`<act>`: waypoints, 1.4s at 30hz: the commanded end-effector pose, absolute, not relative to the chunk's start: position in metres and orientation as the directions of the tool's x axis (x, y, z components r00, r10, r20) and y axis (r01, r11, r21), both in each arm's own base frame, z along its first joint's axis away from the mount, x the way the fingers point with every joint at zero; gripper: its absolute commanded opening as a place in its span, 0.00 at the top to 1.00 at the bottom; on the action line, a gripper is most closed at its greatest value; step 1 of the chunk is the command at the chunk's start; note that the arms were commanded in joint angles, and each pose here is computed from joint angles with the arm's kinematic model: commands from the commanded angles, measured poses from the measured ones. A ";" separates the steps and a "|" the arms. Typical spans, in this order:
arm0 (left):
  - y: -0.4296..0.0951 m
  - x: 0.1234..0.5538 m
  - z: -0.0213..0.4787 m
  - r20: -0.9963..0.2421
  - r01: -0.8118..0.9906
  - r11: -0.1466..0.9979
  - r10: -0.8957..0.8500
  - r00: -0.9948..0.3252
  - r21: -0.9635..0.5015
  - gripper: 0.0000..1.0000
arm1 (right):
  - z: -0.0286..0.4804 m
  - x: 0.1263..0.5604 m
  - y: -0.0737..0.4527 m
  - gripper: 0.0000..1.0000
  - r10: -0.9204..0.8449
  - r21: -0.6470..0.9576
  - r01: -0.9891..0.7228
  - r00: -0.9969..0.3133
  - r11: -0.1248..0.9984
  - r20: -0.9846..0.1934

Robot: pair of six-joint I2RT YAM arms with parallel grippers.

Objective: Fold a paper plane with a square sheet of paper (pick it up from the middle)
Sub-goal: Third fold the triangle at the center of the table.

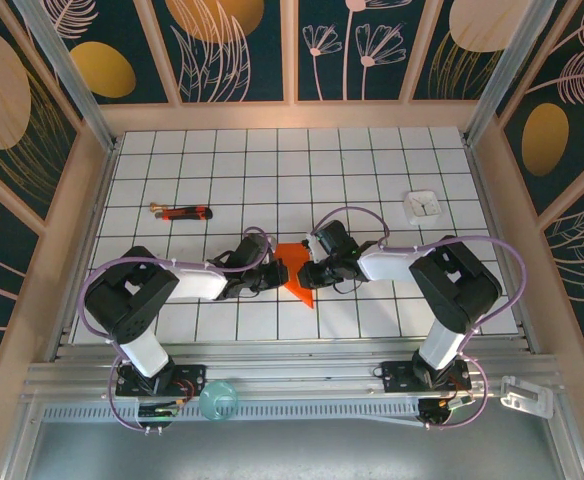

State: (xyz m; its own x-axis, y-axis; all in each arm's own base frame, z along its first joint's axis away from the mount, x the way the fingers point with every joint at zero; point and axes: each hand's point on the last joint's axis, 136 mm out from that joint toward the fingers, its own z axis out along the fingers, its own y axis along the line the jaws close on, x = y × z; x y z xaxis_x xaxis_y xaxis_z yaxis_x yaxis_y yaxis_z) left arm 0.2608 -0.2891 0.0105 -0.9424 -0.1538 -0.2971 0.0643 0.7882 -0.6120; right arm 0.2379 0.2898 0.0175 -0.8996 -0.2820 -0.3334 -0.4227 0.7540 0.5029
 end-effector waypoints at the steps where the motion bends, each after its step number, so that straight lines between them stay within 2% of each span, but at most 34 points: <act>1: -0.243 0.219 -0.046 -0.162 -0.017 0.901 -0.096 -0.982 -0.433 1.00 | 0.006 0.236 0.255 0.83 -0.283 0.390 -0.377 -0.918 0.840 -0.277; 11: -0.244 0.221 -0.043 -0.165 -0.010 0.903 -0.090 -0.982 -0.429 1.00 | 0.055 0.247 0.237 0.80 -0.223 0.379 -0.371 -0.898 0.847 -0.380; 18: -0.245 0.222 -0.039 -0.168 -0.011 0.901 -0.093 -0.981 -0.434 1.00 | 0.084 0.209 0.288 0.83 -0.272 0.554 -0.479 -0.868 0.681 -0.415; 22: -0.246 0.222 -0.040 -0.165 -0.014 0.900 -0.095 -0.982 -0.436 1.00 | 0.075 0.194 0.313 0.89 -0.321 0.586 -0.505 -0.861 0.634 -0.395; 27: -0.245 0.221 -0.042 -0.162 -0.014 0.901 -0.093 -0.982 -0.433 1.00 | 0.057 0.194 0.322 0.95 -0.353 0.579 -0.507 -0.862 0.638 -0.365; 36: -0.246 0.222 -0.040 -0.168 -0.005 0.902 -0.086 -0.982 -0.432 1.00 | 0.015 0.192 0.298 1.00 -0.385 0.507 -0.474 -0.880 0.720 -0.277; 42: -0.245 0.222 -0.040 -0.170 0.002 0.904 -0.078 -0.982 -0.427 1.00 | -0.003 0.180 0.280 1.00 -0.371 0.491 -0.429 -0.903 0.759 -0.216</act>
State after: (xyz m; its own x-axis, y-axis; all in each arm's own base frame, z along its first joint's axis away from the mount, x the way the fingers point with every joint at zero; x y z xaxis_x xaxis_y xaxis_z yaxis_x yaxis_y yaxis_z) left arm 0.2608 -0.2891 0.0112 -0.9413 -0.1339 -0.3098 0.0855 0.7934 -0.6026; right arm 0.1905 0.2998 0.0166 -0.8880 -0.3657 -0.2786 -0.4597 0.7129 0.5295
